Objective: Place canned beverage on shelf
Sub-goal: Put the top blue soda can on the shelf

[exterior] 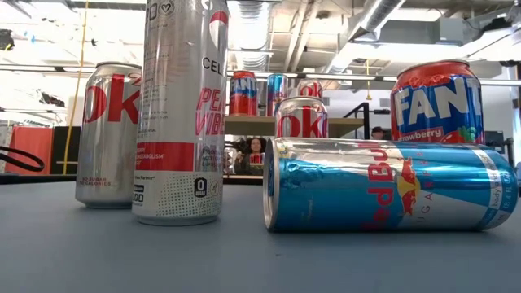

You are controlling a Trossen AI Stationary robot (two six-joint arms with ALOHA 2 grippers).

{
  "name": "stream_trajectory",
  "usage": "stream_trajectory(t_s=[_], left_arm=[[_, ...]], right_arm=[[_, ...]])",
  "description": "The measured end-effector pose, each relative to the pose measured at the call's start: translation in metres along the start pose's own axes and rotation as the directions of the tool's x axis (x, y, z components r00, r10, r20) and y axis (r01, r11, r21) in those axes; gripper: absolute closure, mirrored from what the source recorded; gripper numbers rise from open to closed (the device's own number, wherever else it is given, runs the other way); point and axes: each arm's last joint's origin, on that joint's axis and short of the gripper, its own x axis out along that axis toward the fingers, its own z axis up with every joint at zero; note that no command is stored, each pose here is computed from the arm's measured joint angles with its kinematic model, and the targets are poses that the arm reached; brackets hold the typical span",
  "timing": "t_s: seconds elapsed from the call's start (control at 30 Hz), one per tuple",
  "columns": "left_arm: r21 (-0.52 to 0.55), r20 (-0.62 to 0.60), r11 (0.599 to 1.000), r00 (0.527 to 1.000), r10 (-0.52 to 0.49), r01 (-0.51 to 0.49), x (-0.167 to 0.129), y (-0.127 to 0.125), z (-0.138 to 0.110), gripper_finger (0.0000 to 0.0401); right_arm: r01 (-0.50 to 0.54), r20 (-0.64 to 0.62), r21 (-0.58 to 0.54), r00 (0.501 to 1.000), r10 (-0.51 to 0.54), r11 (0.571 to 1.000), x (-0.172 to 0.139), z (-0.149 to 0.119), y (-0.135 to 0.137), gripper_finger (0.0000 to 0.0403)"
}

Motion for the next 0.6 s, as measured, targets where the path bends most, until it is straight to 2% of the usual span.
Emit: stream_trajectory(t_s=[0.3,0.47,0.53,0.6], left_arm=[[-0.025,0.045,1.000,0.999,0.000,0.001,-0.017,0.008,0.002,0.0228],[-0.045,0.076,0.999,0.997,-0.002,0.005,-0.028,0.014,0.003,0.0228],[-0.047,0.089,0.999,0.996,0.008,-0.004,-0.033,0.016,0.004,0.0228],[-0.062,0.099,0.997,0.994,0.044,-0.038,-0.037,0.019,0.004,0.0228]], right_arm=[[0.078,-0.035,-0.196,0.996,-0.087,0.977,0.062,0.038,-0.026,0.0127],[0.088,-0.026,-0.332,0.994,-0.102,0.939,0.080,0.059,-0.033,0.0127],[0.092,-0.017,-0.317,0.995,-0.103,0.944,0.084,0.068,-0.038,0.0127],[0.062,-0.028,-0.247,0.997,-0.071,0.967,0.088,0.074,-0.044,0.0127]])
